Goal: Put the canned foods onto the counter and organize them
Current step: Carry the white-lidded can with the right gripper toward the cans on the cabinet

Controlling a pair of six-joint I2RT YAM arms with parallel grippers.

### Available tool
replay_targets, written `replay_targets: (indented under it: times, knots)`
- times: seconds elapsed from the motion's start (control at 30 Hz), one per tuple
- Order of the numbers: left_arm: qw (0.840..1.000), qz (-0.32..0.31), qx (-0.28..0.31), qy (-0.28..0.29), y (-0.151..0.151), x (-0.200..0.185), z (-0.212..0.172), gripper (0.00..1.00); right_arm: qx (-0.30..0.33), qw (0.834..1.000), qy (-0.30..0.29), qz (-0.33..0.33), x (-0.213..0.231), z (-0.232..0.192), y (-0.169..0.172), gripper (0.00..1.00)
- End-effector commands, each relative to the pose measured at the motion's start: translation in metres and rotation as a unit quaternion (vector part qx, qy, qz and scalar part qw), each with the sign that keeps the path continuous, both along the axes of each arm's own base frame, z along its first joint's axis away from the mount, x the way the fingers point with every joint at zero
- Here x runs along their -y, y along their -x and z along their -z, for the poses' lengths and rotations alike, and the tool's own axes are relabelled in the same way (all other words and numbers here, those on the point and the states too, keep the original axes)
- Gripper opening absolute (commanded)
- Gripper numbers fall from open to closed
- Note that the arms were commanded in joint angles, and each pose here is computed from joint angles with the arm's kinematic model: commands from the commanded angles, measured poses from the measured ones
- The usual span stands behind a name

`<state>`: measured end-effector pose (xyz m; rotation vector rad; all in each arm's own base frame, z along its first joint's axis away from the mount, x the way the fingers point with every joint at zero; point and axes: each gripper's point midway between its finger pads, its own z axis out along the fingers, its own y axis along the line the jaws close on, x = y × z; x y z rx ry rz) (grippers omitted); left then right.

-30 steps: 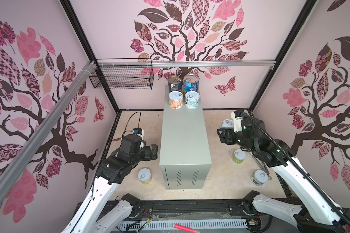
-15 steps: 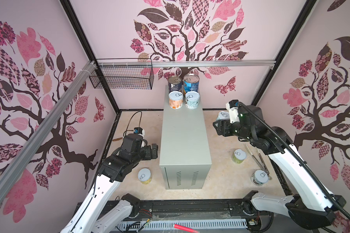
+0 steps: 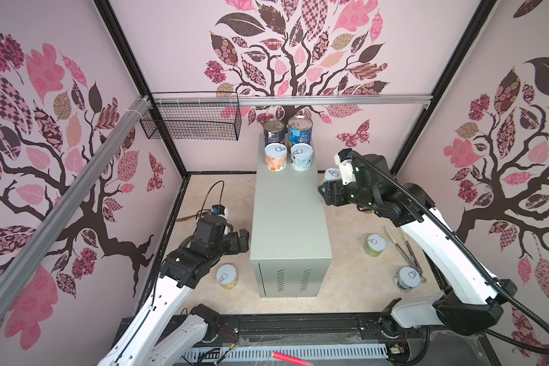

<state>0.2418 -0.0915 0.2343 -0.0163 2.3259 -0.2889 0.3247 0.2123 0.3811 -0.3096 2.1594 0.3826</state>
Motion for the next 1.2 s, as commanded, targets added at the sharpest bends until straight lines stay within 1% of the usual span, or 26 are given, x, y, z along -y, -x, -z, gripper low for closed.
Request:
replay_targets:
  times: [0.0, 0.3, 0.43, 0.67, 0.87, 1.17]
  knots:
    - [1.000, -0.001, 0.006, 0.015, -0.004, 0.004, 0.004, 0.98, 0.042, 0.999, -0.019, 0.005, -0.012, -0.028, -0.012, 0.51]
    - [0.999, 0.014, -0.001, 0.032, -0.001, 0.012, 0.016, 0.98, 0.043, 0.999, 0.000, -0.007, -0.038, -0.025, -0.029, 0.51]
    - [0.999, 0.015, 0.005, 0.034, 0.000, 0.011, 0.013, 0.98, 0.044, 0.999, 0.011, -0.010, -0.048, -0.023, -0.035, 0.51]
    - [0.999, 0.024, 0.008, 0.047, 0.001, 0.015, 0.010, 0.98, 0.046, 0.998, 0.037, -0.011, -0.064, -0.016, -0.045, 0.55]
    - [0.998, 0.026, 0.010, 0.050, 0.003, 0.016, 0.010, 0.98, 0.047, 0.998, 0.051, 0.000, -0.068, -0.006, -0.056, 0.56]
    - [0.998, 0.028, 0.010, 0.051, 0.003, 0.016, 0.010, 0.98, 0.048, 0.998, 0.046, 0.001, -0.074, -0.002, -0.062, 0.62]
